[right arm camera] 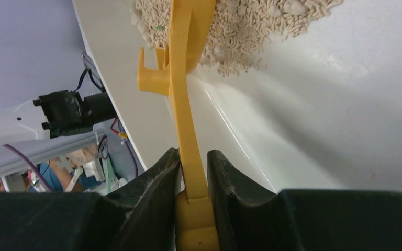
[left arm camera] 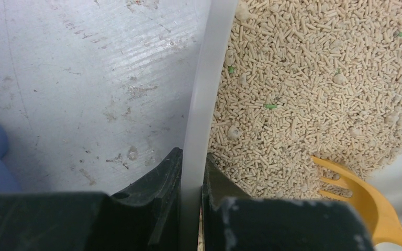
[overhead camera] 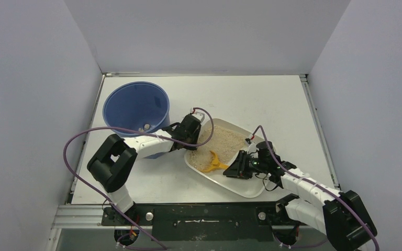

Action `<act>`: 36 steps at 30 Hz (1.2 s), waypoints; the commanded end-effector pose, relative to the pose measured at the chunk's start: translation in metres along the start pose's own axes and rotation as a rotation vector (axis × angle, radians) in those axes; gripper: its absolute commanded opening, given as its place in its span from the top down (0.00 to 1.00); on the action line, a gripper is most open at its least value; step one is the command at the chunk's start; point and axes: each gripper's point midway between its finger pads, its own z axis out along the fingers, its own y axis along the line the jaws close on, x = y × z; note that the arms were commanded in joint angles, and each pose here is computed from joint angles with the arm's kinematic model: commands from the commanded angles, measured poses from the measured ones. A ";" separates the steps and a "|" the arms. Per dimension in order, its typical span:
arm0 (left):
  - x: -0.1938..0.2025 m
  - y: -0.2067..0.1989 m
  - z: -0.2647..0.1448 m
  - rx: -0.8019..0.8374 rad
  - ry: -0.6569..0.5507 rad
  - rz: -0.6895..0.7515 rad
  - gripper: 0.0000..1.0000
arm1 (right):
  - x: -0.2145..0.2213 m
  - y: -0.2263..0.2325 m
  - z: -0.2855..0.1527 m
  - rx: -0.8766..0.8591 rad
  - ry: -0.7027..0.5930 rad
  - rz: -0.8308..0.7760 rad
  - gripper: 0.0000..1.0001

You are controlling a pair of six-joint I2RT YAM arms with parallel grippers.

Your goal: Clean the litter box

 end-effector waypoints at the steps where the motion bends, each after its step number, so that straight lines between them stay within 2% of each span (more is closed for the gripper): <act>1: -0.048 -0.042 -0.009 0.098 -0.145 -0.094 1.00 | -0.002 0.001 0.012 -0.050 -0.001 -0.024 1.00; 15: -0.044 -0.013 -0.010 -0.022 -0.165 -0.069 1.00 | -0.027 0.018 -0.022 -0.250 -0.138 0.012 1.00; 36: -0.020 0.028 -0.021 -0.104 -0.114 -0.110 1.00 | -0.031 0.026 -0.053 -0.368 -0.226 -0.010 1.00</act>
